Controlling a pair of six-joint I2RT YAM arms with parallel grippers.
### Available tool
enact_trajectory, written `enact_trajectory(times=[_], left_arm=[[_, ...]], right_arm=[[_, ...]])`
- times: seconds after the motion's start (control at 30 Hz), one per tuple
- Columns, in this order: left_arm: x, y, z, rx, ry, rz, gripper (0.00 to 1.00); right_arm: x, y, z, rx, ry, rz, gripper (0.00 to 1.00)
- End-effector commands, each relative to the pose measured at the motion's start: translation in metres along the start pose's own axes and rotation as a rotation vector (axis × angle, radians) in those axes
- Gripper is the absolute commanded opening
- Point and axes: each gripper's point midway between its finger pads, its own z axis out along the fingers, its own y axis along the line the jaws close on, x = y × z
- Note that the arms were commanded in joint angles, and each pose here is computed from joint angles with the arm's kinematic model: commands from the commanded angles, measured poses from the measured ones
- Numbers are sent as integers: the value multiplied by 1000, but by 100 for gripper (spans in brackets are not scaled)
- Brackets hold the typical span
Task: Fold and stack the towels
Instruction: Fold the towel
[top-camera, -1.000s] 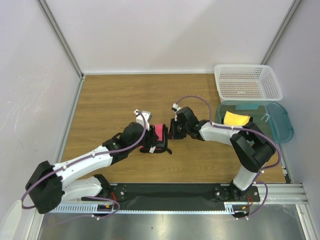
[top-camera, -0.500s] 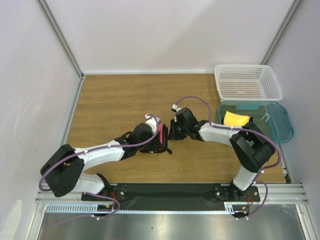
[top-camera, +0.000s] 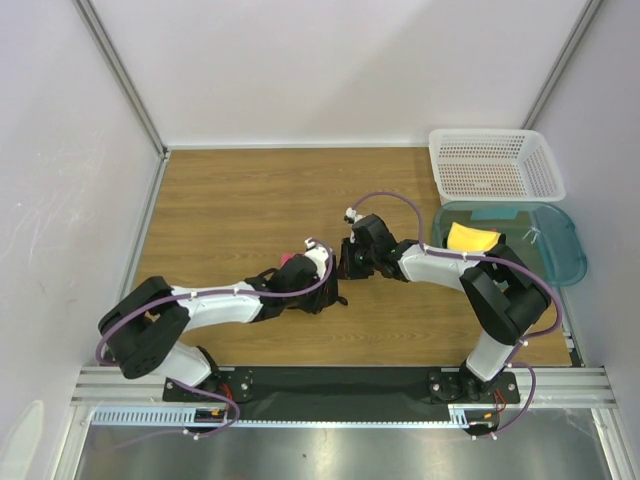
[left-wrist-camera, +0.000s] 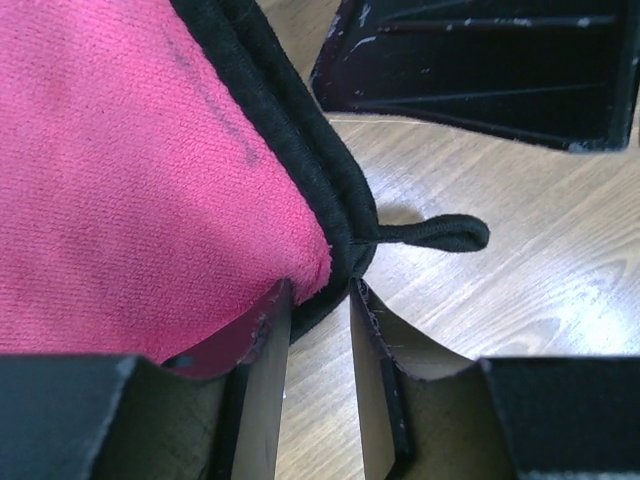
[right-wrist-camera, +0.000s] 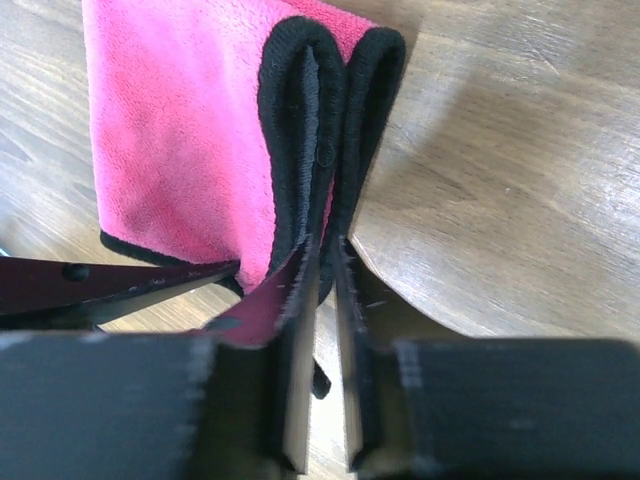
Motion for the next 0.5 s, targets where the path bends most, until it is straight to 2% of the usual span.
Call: enact_trajectory(times=[0.0, 0.03, 0.07, 0.13, 0.17, 0.2, 0.27, 0.33, 0.37, 0.47], left_arm=[[-8, -9, -10, 16, -13, -8, 36], [-15, -11, -14, 23, -33, -4, 38], [-18, -11, -19, 17, -35, -2, 40], [-39, -16, -37, 31, -107, -10, 47], [-47, -14, -44, 11, -135, -14, 49], [-54, -13, -51, -1, -165, -23, 58], [-69, -10, -71, -16, -229, -39, 65], [-81, 8, -87, -98, -296, -85, 75], [-79, 11, -89, -103, -297, -88, 75], [-74, 42, -95, -219, -316, -174, 79]], right_arm=[[-24, 17, -12, -51, -59, -25, 20], [-26, 20, -14, -60, -64, -30, 24], [-26, 21, -13, -64, -68, -34, 35], [-27, 24, -13, -77, -65, -37, 48], [-26, 23, -11, -78, -61, -37, 58], [-26, 23, -11, -80, -60, -35, 62], [-28, 28, -11, -96, -63, -34, 68], [-29, 31, -9, -104, -65, -24, 74], [-29, 31, -9, -104, -63, -17, 81], [-24, 29, -2, -86, -53, 4, 83]])
